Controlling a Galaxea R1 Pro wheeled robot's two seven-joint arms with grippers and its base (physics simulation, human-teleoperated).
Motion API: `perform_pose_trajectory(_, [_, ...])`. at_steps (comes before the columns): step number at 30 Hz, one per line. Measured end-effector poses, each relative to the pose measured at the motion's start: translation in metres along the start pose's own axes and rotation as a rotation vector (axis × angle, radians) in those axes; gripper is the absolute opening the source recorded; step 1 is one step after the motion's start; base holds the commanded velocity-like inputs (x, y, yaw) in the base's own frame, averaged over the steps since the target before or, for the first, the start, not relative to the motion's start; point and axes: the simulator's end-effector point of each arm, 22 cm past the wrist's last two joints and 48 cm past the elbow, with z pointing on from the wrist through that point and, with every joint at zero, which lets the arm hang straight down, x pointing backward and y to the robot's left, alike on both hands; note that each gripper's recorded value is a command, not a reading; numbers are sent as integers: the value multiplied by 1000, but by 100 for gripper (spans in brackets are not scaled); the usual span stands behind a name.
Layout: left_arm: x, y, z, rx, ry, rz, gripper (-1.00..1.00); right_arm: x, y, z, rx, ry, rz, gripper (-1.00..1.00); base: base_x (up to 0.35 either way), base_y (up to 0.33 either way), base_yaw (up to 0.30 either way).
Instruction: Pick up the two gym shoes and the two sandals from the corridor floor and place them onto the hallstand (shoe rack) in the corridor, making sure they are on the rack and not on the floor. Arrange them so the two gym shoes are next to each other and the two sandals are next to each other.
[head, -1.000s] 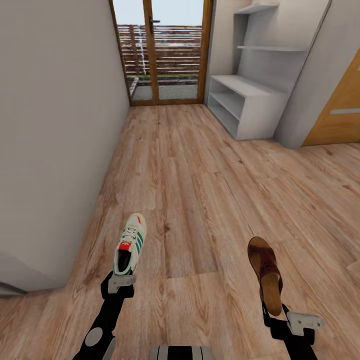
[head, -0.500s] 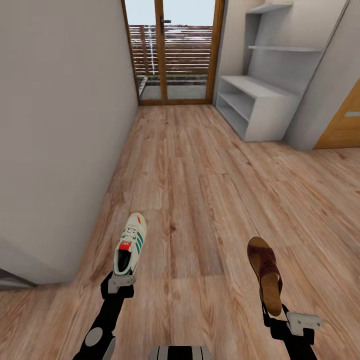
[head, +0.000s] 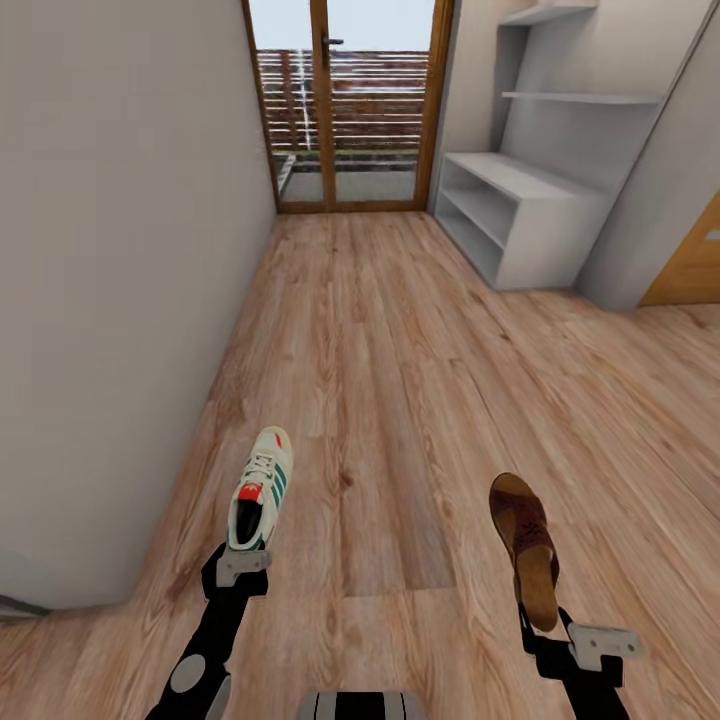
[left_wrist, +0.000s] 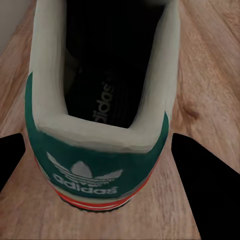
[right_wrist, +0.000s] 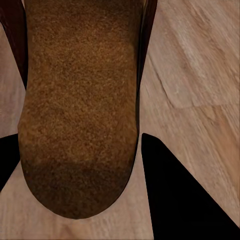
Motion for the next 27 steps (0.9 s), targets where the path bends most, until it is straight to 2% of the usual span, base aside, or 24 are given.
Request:
perform_pose_trajectory(8, [0,-8,0,4,1,-15,-100,-6,2,0,-5,-29,1,-100,318,-99,0])
perform_pose_trajectory(27, [-1,-8,0,3,-1,-16,-100,-7,2,-1,-5,-33,2,-100,315,-155,0])
